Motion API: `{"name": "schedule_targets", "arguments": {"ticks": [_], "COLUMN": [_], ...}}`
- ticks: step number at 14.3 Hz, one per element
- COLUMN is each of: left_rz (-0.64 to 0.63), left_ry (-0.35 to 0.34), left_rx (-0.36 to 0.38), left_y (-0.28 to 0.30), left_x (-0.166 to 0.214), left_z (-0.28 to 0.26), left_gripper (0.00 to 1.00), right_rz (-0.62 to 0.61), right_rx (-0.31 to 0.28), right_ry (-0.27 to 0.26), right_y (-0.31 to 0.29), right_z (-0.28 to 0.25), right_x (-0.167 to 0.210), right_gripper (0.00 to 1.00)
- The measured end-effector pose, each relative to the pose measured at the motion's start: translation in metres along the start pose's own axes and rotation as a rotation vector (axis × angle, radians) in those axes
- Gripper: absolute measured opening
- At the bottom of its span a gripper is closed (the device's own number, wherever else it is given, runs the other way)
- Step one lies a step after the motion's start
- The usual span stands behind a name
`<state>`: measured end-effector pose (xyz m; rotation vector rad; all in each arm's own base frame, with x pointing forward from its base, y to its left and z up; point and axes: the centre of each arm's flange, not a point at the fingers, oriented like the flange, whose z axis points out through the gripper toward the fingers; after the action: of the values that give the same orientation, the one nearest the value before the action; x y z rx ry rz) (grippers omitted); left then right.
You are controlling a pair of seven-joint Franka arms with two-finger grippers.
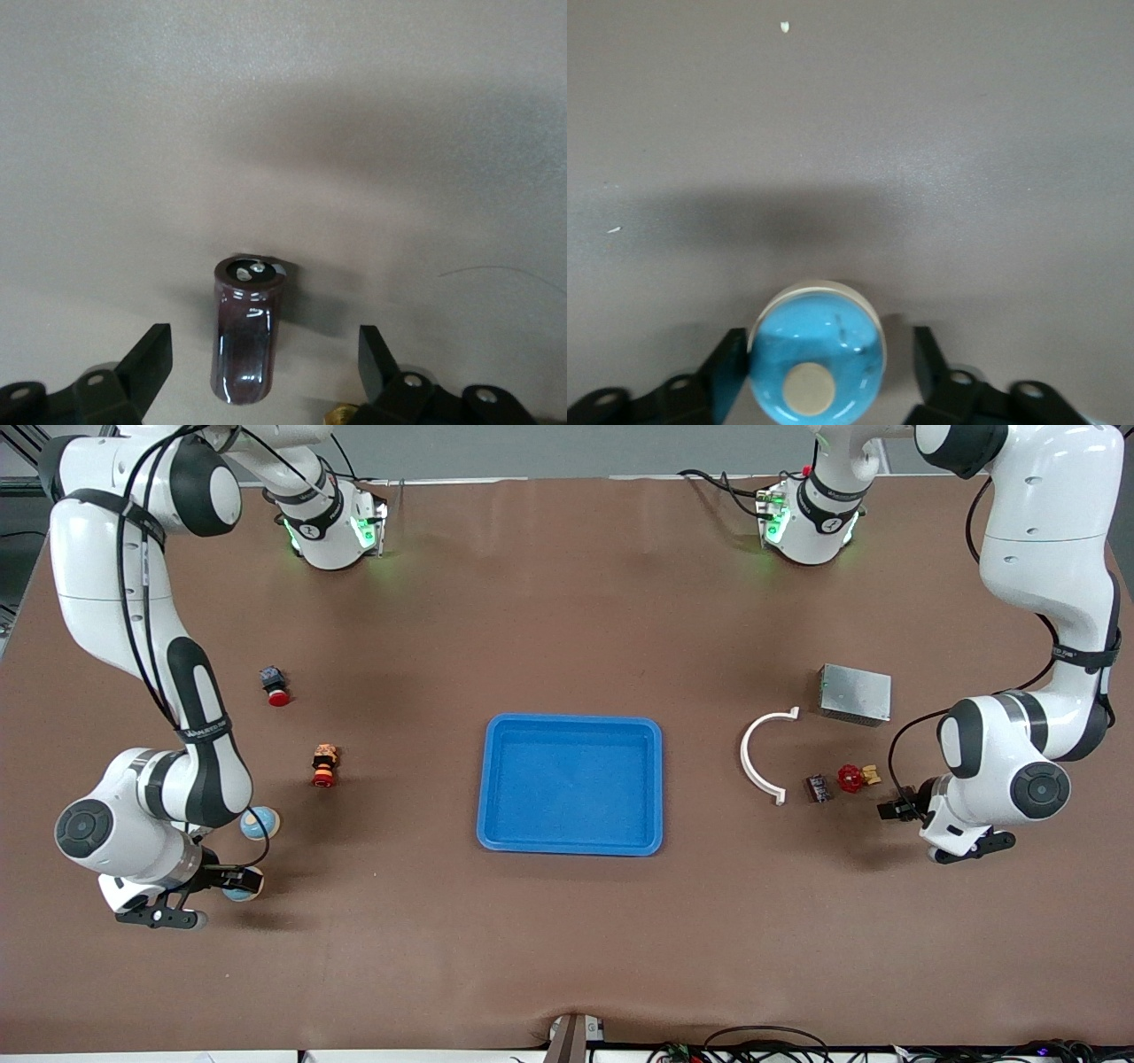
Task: Place electrolytic capacitor and blue bell in tray
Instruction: 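Grasp the blue bell with the right gripper while the left grasps the capacitor, then carry the bell and the capacitor toward the blue tray with both grippers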
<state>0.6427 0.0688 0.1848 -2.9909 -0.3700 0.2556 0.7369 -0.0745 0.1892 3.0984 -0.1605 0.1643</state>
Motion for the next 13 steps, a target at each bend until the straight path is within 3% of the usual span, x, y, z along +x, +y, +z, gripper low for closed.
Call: {"name": "schedule_targets", "arguments": {"ticks": [1, 2, 6, 8, 11, 13], "left_rz": [0.0, 0.0, 0.0, 0.0, 0.0, 0.0], "left_ry": [0.0, 0.0, -0.001, -0.002, -0.009, -0.012], "left_rx": [0.0, 0.0, 0.0, 0.0, 0.002, 0.003], "left_y": [0.0, 0.0, 0.0, 0.0, 0.0, 0.001], "left_x": [0.0, 0.0, 0.0, 0.0, -0.001, -0.001], "left_z": [0.0, 0.0, 0.0, 0.001, 0.006, 0.008], "left_gripper": [0.93, 0.93, 0.95, 0.94, 0.86, 0.72], "right_rz": [0.001, 0.002, -0.003, 0.003, 0.079, 0.124], "right_rx": [0.001, 0.002, 0.009, 0.026, 0.062, 0.075], "right_ry": [0.0, 0.001, 0.002, -0.024, -0.078, -0.097], "right_y": [0.0, 0.0, -0.006, -0.018, -0.06, -0.099], "right_z": [0.0, 0.0, -0.002, -0.007, -0.03, -0.062], "right_x": [0.0, 0.0, 0.002, 0.002, 0.003, 0.002], "right_gripper": [0.66, 0.63, 0.63, 0.63, 0.63, 0.63]}}
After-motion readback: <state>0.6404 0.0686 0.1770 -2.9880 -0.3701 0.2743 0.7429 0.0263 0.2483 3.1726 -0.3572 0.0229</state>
